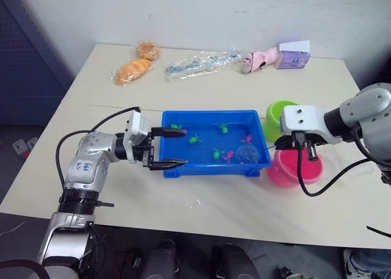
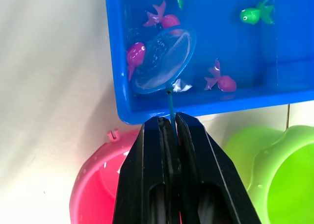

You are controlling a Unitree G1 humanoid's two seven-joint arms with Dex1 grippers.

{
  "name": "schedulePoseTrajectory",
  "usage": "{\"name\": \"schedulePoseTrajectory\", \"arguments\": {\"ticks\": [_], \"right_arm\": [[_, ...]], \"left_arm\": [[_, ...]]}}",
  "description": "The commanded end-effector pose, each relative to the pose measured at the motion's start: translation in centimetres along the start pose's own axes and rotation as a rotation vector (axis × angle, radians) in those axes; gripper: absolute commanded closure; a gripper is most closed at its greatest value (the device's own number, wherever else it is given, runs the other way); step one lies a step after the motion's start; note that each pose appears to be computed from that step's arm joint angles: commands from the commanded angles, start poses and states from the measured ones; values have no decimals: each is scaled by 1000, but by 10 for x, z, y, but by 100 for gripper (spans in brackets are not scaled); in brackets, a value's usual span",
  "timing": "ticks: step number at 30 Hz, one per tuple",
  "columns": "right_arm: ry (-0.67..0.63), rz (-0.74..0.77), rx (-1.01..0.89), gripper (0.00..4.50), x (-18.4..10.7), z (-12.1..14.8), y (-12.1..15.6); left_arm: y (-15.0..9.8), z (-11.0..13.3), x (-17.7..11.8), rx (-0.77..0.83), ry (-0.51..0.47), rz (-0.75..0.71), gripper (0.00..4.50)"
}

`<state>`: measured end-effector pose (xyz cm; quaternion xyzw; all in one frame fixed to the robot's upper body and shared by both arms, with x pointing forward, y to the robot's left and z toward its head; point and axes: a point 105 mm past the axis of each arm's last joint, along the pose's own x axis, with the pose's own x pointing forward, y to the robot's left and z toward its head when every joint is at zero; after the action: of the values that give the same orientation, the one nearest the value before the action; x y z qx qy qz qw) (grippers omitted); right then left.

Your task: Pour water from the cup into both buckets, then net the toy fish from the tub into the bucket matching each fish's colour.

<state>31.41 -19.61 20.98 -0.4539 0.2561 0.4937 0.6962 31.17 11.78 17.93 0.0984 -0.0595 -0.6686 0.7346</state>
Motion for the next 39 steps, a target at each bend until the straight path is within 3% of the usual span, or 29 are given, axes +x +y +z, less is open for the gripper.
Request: {"name": "schedulePoseTrajectory", "arguments": {"ticks": [1, 10, 14, 20, 32, 39], "right_arm": [[-49, -36, 37, 450, -12, 1, -2], [-72, -46, 19, 450, -9, 3, 0], [21, -138, -150, 450, -5, -3, -14], [61, -170, -268, 450, 0, -3, -21], [194, -81, -484, 450, 12, 9, -16], [224, 29, -482, 450, 16, 6, -2]], "left_arm": [[4, 8, -6, 46, -3, 8, 4], [6, 9, -6, 58, 5, 2, 4], [9, 9, -6, 85, 16, 16, 4], [8, 7, -6, 86, 25, 23, 4], [6, -2, -9, 99, 76, 29, 4], [9, -1, -10, 120, 85, 30, 4]]}}
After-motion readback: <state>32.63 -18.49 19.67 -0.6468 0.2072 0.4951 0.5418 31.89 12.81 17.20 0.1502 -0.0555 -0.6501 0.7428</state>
